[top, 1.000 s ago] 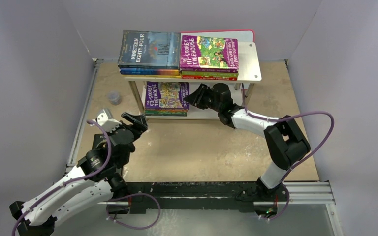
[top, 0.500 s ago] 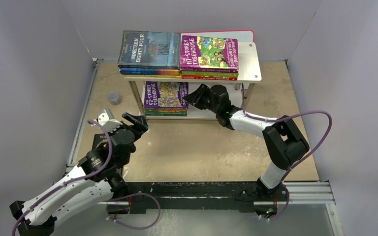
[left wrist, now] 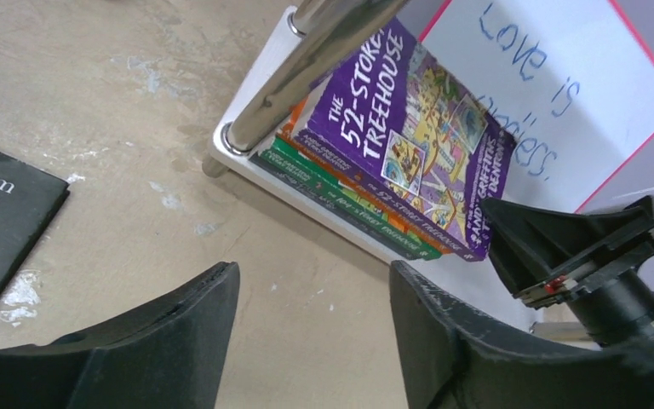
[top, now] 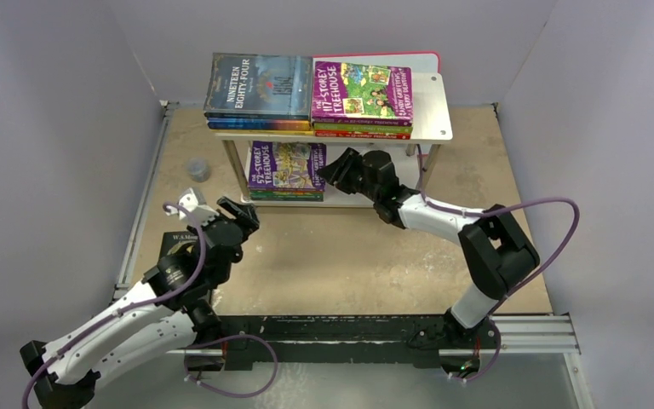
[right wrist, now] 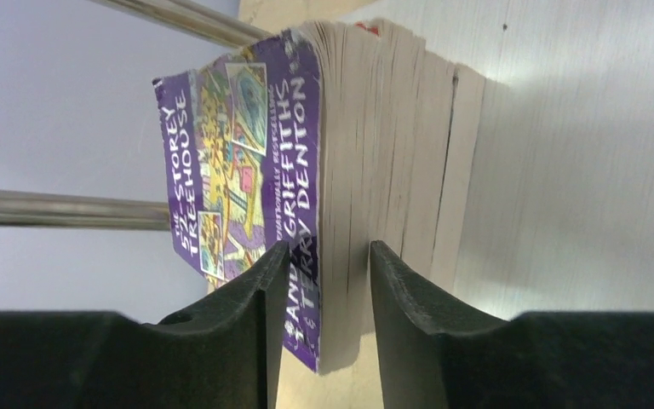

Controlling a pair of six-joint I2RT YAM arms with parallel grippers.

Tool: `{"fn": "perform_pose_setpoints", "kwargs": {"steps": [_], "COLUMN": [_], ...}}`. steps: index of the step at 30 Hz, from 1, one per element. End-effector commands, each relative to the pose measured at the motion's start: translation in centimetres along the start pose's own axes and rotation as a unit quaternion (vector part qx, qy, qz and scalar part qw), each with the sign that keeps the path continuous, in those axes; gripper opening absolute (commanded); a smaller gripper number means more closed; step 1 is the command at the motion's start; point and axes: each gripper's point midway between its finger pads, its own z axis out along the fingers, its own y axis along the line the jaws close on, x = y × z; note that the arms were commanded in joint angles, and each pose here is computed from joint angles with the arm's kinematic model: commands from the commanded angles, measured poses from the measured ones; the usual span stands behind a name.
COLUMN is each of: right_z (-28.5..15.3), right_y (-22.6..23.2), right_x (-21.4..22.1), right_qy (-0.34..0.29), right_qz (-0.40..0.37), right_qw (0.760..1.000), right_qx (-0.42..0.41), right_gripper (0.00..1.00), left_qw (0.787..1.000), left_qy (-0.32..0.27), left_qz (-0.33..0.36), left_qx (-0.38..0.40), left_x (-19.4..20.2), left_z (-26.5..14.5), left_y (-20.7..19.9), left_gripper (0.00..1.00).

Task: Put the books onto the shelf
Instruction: Place the book on the shelf, then move the book to the center of the board.

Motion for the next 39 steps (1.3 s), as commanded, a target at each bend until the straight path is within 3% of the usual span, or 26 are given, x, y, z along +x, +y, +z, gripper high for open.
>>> {"fn": "perform_pose_setpoints", "kwargs": {"steps": [1,7,14,22,27,35,39], "right_z": [-2.2,-5.7,-9.2,-10.9,-11.5,-13.0,-13.4], "right_y": [1.0,0.9,0.1,-0.1,-0.1,-0.1,0.0], "right_x": [-0.9,-1.5,-1.0,0.3,1.7,1.9,2.1], "right_qy": [-0.024,-0.037,-0.036,-0.023,0.008,0.008,0.011], "right_qz": [-0.006,-0.032,-0.056,-0.040,-0.036,-0.039,-0.044], "right_qw": [1.000,0.999,0.998,0.999,0.999,0.999,0.998], "right_qx": [0.006,0.008,0.009,-0.013,-0.026,-0.035,-0.041], "right_gripper": [0.46,0.62,0.63,0.63,0.64,0.65,0.65], "left_qw": [0.999,0.992,0.980,0.958,0.942,0.904,0.884], "left_qy": [0.042,0.086,0.104,0.090,0.109,0.123,0.101], "left_qz": [0.025,0.069,0.064,0.066,0.010,-0.157,-0.172], "left_qx": [-0.005,-0.059,-0.157,-0.264,-0.318,-0.378,-0.422], "left_x": [2.6,6.4,5.5,0.4,-2.3,-4.5,-4.7], "left_z": [0.8,2.3,4.3,4.4,6.1,7.1,6.4], "left_y": [-0.7,1.1,6.6,11.6,14.8,24.0,27.5], "left_gripper": [0.61,0.58,0.51,0.72,0.79,0.83,0.84]}}
